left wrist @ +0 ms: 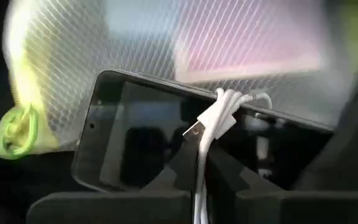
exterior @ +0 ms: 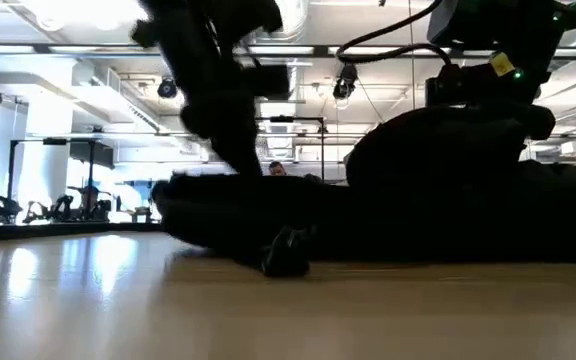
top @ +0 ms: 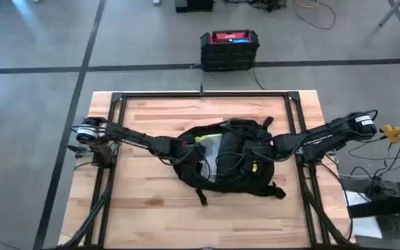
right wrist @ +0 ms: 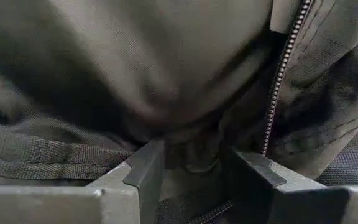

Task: Unpack backpack
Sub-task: Remove the white charger cable from the black phone

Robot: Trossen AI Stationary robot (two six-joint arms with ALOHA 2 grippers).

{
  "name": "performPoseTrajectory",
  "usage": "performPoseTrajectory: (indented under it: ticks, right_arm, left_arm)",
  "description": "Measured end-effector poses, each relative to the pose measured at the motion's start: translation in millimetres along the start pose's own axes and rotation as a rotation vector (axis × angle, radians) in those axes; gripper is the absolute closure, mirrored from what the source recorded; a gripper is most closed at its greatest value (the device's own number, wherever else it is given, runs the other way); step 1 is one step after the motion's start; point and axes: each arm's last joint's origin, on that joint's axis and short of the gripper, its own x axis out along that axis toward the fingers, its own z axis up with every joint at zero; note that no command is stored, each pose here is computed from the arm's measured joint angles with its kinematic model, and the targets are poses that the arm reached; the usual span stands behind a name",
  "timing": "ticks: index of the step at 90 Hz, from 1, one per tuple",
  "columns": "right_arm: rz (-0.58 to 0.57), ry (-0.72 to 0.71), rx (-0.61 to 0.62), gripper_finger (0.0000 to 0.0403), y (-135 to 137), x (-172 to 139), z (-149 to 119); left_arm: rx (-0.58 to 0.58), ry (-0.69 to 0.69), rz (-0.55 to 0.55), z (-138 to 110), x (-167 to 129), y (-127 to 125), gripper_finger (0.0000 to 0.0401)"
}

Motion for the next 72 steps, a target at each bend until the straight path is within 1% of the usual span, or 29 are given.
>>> performPoseTrajectory:
  ticks: [9, 19, 27, 33, 50, 59, 72]
  right_arm:
    - [0.024, -0.031, 0.01, 0.0267, -3, -9, 0]
    - [0.04, -0.077, 0.025, 0.0268, -6, -19, 0]
    - [0.046, -0.101, 0.033, 0.0264, -8, -23, 0]
    - [0.047, -0.114, 0.037, 0.026, -8, -26, 0]
    - [0.055, -0.137, 0.043, 0.025, -8, -28, 4]
    - [0.063, -0.164, 0.032, 0.0245, -7, -33, 9]
    - [0.073, -0.205, -0.008, 0.0237, -7, -46, 20]
  left_arm:
    - [-0.019, -0.116, 0.028, 9, -35, 1, 0.0401]
    - [-0.03, -0.208, 0.056, 11, -67, 0, 0.0401]
    - [-0.042, -0.275, 0.075, 12, -88, 0, 0.0401]
    - [-0.059, -0.309, 0.082, 10, -97, 0, 0.0401]
    - [-0.096, -0.305, 0.091, -6, -100, -2, 0.0401]
    - [-0.115, -0.322, 0.072, -11, -104, -6, 0.0401]
    - [-0.126, -0.313, 0.04, -25, -100, -17, 0.0401]
